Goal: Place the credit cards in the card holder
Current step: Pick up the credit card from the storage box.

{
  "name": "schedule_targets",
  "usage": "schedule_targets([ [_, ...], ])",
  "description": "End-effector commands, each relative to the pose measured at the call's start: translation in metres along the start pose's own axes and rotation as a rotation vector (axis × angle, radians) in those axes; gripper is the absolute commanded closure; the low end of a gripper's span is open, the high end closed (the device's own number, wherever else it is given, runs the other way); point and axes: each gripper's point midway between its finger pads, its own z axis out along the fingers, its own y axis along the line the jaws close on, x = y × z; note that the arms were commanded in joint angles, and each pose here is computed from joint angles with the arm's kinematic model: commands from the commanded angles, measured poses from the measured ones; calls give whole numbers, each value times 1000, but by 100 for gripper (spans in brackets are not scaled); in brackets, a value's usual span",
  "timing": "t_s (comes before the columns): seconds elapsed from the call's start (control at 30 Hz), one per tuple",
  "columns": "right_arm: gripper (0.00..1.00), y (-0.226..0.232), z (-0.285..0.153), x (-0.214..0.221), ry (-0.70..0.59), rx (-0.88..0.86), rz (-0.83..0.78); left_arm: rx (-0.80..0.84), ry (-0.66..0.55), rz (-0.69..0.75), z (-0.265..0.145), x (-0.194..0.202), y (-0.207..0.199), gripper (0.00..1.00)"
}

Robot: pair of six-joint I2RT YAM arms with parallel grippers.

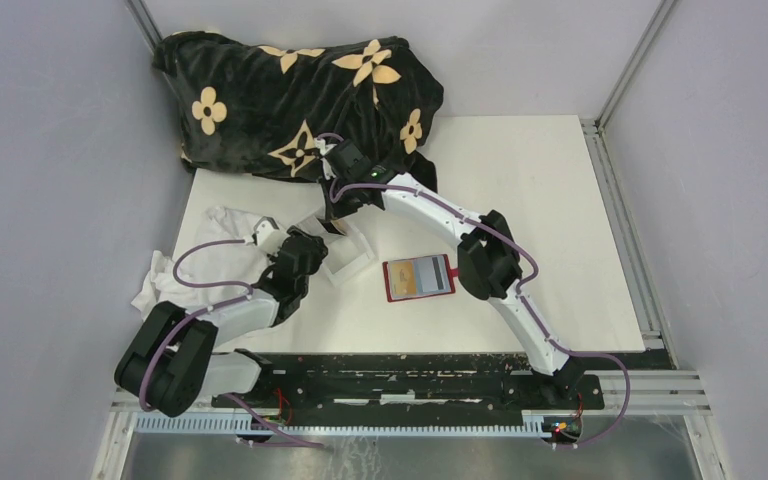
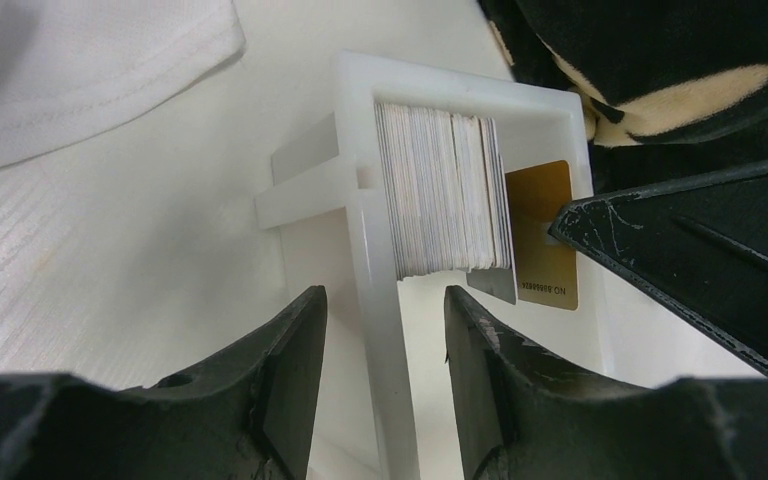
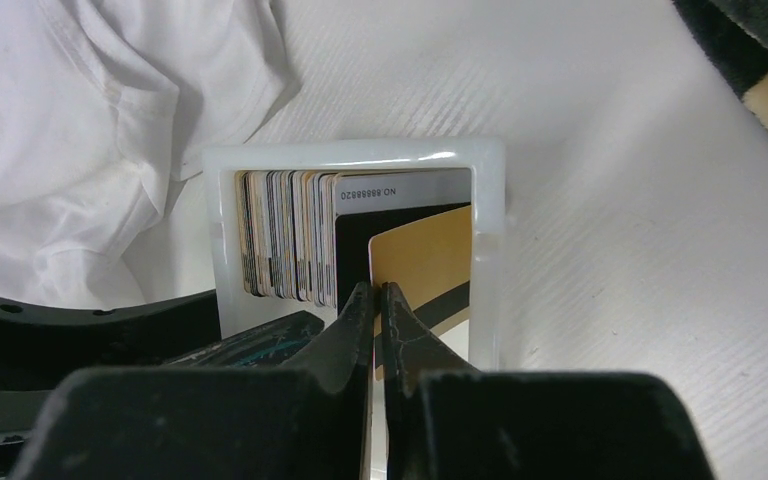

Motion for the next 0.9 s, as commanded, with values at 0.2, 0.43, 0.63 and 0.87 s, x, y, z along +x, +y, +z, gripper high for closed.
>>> schedule_targets([
  [0.2,99,15,-54,-39,-124,23,-66,82,-55,37,-13,-32,-32,44],
  [0.43,99,10,-69,-41,-138,66,-103,114,-64,45,-21,-42,-42,43],
  [0.63,99,11,-92,-40,-165,70,-118,160,-73,41,-30,-51,-55,43],
  [0.87,99,20,-133,-21,-177,21,-119,304,-47,34,-46,-54,-81,42],
])
